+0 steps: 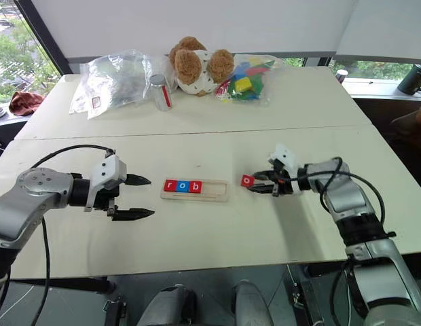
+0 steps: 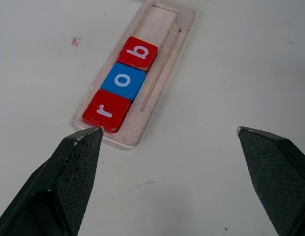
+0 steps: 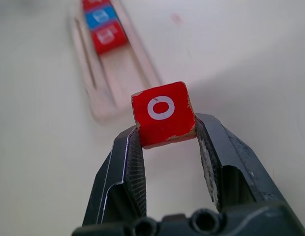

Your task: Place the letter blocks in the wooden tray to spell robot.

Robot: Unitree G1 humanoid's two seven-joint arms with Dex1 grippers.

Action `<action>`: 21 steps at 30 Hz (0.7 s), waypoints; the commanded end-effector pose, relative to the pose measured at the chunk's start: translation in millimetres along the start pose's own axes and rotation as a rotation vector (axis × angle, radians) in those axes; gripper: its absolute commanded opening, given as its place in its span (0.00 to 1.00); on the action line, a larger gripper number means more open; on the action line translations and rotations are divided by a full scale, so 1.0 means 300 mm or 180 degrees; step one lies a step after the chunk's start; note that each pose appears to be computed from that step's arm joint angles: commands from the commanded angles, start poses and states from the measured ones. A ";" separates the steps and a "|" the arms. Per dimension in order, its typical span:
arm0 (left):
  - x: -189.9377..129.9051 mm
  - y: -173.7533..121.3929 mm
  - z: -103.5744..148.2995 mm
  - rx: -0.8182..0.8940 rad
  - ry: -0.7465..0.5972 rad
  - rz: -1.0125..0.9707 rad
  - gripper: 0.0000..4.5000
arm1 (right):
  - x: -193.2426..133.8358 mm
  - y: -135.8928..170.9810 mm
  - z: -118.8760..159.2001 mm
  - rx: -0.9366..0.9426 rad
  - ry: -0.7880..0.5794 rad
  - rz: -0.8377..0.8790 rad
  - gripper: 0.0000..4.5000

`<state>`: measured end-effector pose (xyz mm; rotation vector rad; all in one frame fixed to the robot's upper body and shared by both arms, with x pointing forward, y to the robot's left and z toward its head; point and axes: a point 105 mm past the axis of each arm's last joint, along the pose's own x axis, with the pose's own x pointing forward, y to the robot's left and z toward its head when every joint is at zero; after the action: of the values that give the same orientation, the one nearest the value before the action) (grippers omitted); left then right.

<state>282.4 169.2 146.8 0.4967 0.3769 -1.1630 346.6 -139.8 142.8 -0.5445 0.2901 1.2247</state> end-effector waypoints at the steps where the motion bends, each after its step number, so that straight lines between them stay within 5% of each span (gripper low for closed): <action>1: -0.015 0.006 0.010 0.0109 0.0018 0.0075 1.00 | 0.062 0.014 0.061 -0.0302 0.0084 0.0176 0.25; 21: 0.000 -0.018 -0.017 0.0010 0.0026 0.0201 1.00 | 0.220 0.048 0.062 -0.0339 0.0364 0.0311 0.25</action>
<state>276.4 172.1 134.1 0.4961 0.3973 -1.1066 350.7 -80.5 111.7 -0.6773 0.3991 1.3134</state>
